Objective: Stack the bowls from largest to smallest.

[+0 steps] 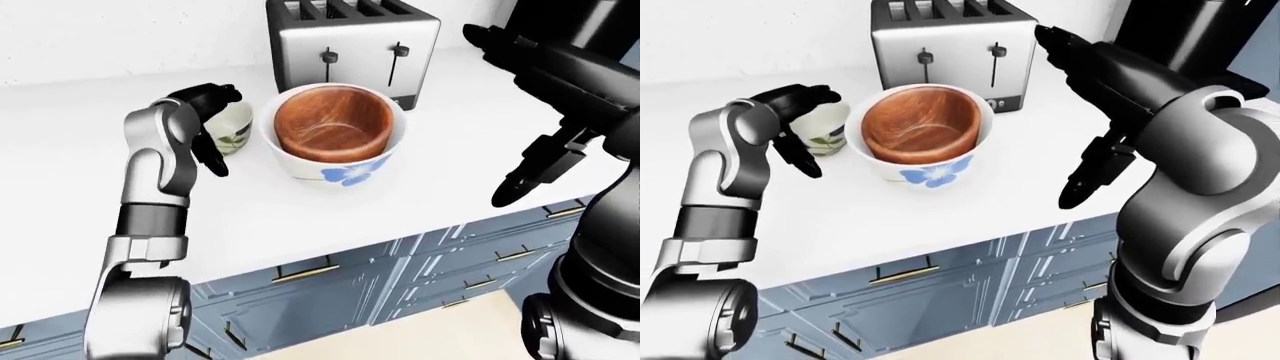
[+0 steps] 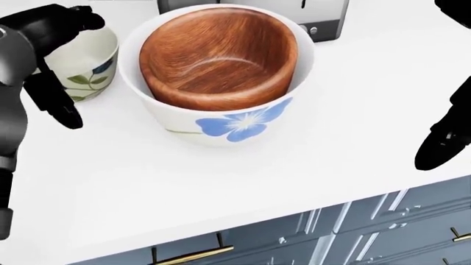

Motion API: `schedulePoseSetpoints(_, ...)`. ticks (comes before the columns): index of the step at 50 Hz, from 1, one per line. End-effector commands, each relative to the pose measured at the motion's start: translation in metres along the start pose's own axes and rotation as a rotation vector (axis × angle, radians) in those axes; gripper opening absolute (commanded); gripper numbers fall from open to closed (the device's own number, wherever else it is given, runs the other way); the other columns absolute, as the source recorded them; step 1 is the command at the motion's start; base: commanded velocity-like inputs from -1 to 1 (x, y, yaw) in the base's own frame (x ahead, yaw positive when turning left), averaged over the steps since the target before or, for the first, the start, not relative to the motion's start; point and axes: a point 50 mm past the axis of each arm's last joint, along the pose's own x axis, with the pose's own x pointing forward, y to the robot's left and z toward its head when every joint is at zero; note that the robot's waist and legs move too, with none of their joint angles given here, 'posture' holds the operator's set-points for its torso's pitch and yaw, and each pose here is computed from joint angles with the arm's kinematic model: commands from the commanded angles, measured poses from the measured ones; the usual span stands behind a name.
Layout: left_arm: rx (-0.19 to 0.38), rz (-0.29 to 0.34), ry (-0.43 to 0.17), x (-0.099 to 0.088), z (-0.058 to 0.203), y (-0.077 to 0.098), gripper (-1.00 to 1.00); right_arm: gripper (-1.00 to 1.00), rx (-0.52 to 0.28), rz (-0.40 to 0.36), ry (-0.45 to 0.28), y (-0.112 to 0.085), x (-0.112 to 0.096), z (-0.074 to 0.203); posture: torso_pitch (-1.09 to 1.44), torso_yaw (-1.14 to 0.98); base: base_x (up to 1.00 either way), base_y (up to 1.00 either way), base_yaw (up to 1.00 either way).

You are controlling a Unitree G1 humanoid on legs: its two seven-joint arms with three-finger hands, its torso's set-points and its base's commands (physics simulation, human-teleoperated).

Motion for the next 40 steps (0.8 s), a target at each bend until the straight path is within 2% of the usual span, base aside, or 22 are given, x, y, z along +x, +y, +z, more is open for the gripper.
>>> schedulePoseSetpoints(1,0.013,0.101,-0.01,-0.005,0.004,0.021,0.55,1.0,-0.015,-0.071,-0.007,-0.01,-0.006,0.002,0.0,0.0,0.0,0.0,0.0)
schedulePoseSetpoints(10,0.035,0.081,0.023,0.0,0.001,0.013,0.32,1.0,-0.013,-0.072,-0.006,-0.01,-0.007,0.0,0.0,0.0,0.0,0.0,0.0)
schedulePoseSetpoints(15,0.038,0.078,0.035,0.005,-0.001,0.01,0.25,1.0,-0.014,-0.07,-0.006,-0.009,-0.007,0.0,0.0,0.0,0.0,0.0,0.0)
schedulePoseSetpoints(27,0.038,0.059,0.057,0.014,-0.004,-0.002,-0.15,1.0,-0.013,-0.069,-0.007,-0.007,-0.005,-0.001,0.0,0.0,0.0,0.0,0.0)
schedulePoseSetpoints(34,0.033,0.043,0.063,0.018,-0.011,-0.018,-0.22,1.0,-0.009,-0.069,-0.003,-0.004,-0.006,-0.003,0.0,0.0,0.0,0.0,0.0)
schedulePoseSetpoints(37,0.025,0.052,0.066,0.016,-0.015,-0.017,-0.4,1.0,-0.009,-0.069,-0.001,-0.004,-0.007,-0.004,0.0,0.0,0.0,0.0,0.0)
schedulePoseSetpoints(40,0.018,0.077,0.051,0.009,-0.014,-0.004,-0.62,1.0,-0.009,-0.072,0.001,-0.005,-0.009,-0.005,0.0,0.0,0.0,0.0,0.0)
